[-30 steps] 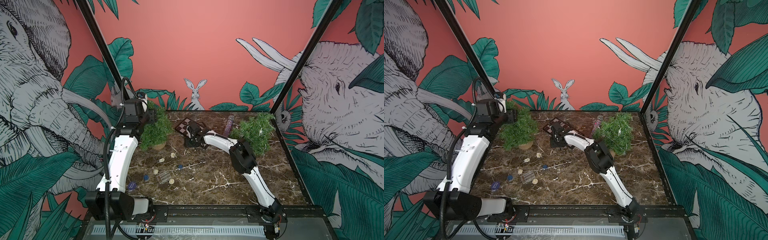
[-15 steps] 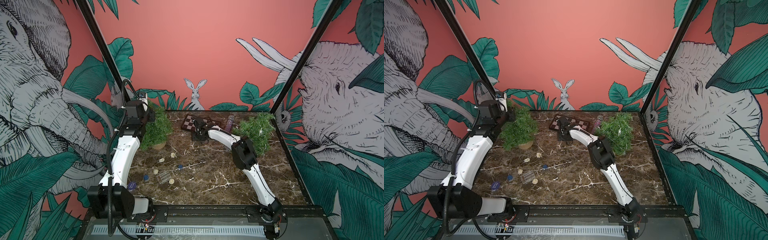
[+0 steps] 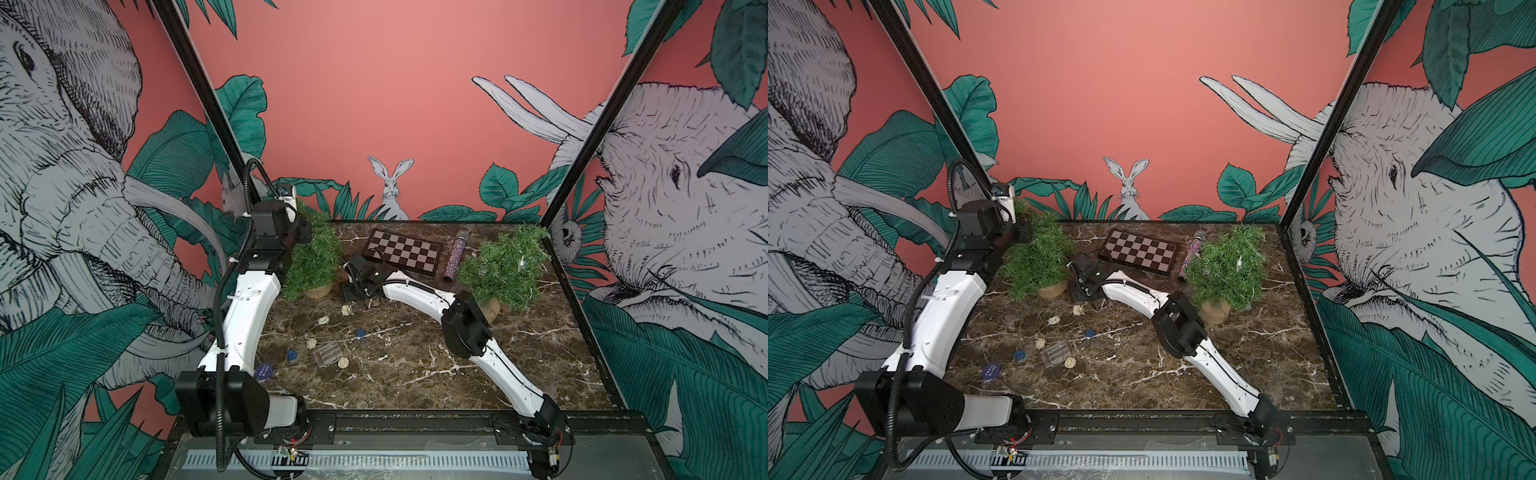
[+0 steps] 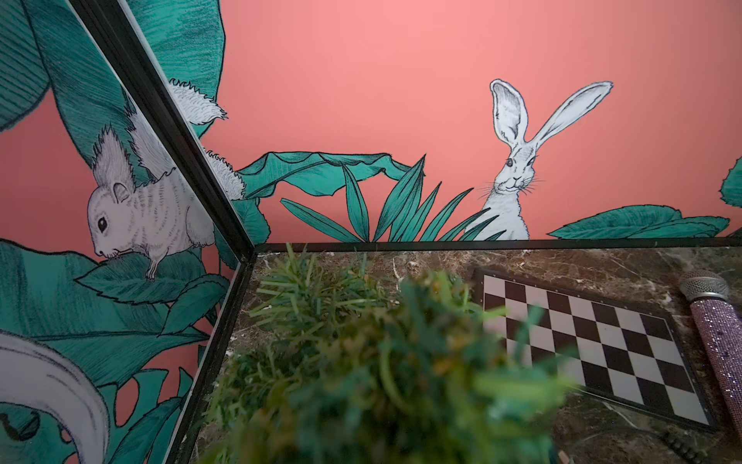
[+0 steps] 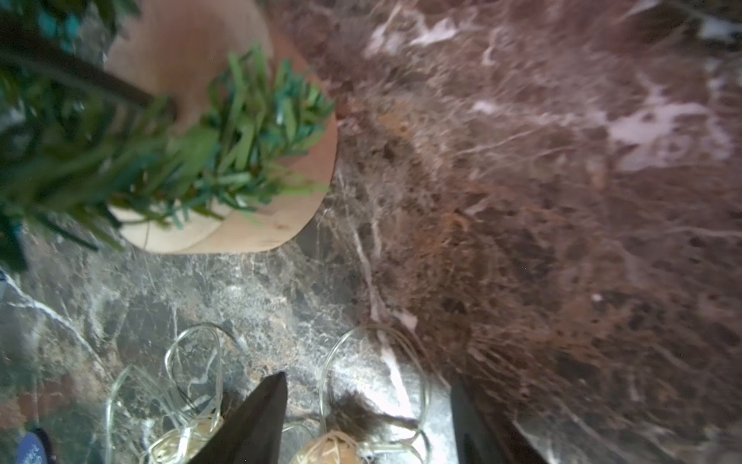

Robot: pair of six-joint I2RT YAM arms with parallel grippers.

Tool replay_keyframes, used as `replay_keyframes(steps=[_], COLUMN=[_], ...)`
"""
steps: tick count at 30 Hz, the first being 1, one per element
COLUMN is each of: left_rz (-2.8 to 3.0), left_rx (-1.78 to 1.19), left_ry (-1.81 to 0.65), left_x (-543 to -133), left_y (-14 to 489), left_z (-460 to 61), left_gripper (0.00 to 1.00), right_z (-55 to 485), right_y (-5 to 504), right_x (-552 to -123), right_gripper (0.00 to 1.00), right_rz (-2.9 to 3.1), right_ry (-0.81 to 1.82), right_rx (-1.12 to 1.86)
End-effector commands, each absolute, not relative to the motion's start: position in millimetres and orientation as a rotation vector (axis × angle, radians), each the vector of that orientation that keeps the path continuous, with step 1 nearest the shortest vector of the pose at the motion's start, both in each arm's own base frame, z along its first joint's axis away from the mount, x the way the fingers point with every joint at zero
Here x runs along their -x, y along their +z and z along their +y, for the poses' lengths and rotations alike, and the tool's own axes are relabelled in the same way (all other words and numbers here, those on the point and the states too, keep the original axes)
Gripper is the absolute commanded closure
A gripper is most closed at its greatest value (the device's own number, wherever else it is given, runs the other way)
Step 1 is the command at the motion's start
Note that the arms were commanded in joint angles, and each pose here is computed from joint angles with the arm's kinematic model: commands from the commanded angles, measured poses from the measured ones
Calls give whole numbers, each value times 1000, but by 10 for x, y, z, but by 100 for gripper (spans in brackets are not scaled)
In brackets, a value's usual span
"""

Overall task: Wrap string light around the christmas tree
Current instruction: Move the christmas tree to the center of the board.

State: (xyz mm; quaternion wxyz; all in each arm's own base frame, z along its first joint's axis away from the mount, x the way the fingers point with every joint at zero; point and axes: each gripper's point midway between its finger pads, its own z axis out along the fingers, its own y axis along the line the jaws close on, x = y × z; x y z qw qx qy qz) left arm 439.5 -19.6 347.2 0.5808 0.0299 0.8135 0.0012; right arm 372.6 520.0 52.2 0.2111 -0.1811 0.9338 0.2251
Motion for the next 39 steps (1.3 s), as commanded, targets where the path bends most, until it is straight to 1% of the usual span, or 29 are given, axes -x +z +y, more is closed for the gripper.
replay_keyframes(steps=[1, 5, 7, 13, 18, 20, 25, 28, 31, 32, 33, 35, 37, 39], left_rz=[1857, 1867, 1867, 1856, 1852, 1847, 1841, 1837, 1843, 1849, 1854, 1873, 1901, 1909], left_rx=[-76, -51, -34, -27, -30, -32, -43, -45, -48, -49, -47, -37, -19, -8], left_ry=[-1, 59, 97, 56, 14, 0, -45, -51, -49, -51, -50, -39, -13, 3], left_x=[-4271, -4237, -4219, -4184, -4169, -4145, -4096, -4089, -4102, -4115, -4123, -4138, -4138, -4134], left_y=[3703, 3749, 3766, 3788, 3805, 3832, 3891, 3907, 3894, 3873, 3860, 3819, 3777, 3758], left_z=[-194, -99, -37, -79, -130, -150, -212, -221, -219, -226, -222, -202, -155, -126], left_gripper=[100, 100, 100, 100, 100, 100, 100, 100, 100, 100, 100, 100, 100, 100], right_z=[5153, 5168, 5130, 4813, 4475, 4300, 3727, 3296, 3038, 3016, 3026, 3128, 3353, 3693], right_y=[365, 291, 262, 244, 253, 225, 181, 252, 472, 570, 673, 866, 969, 980], right_x=[-3648, -3487, -3407, -3253, -3173, -3142, -3048, -3036, -3039, -3034, -3024, -3001, -2906, -2729], right_gripper=[28, 28, 31, 45, 60, 63, 66, 64, 55, 48, 43, 38, 35, 35], right_rz=[2626, 2651, 2662, 2690, 2695, 2711, 2734, 2717, 2657, 2642, 2631, 2594, 2573, 2588], right_ry=[530, 492, 463, 353, 251, 220, 72, -96, -223, -233, -229, -209, -146, -9], right_rx=[502, 565, 602, 690, 740, 737, 787, 821, 855, 857, 854, 852, 864, 884])
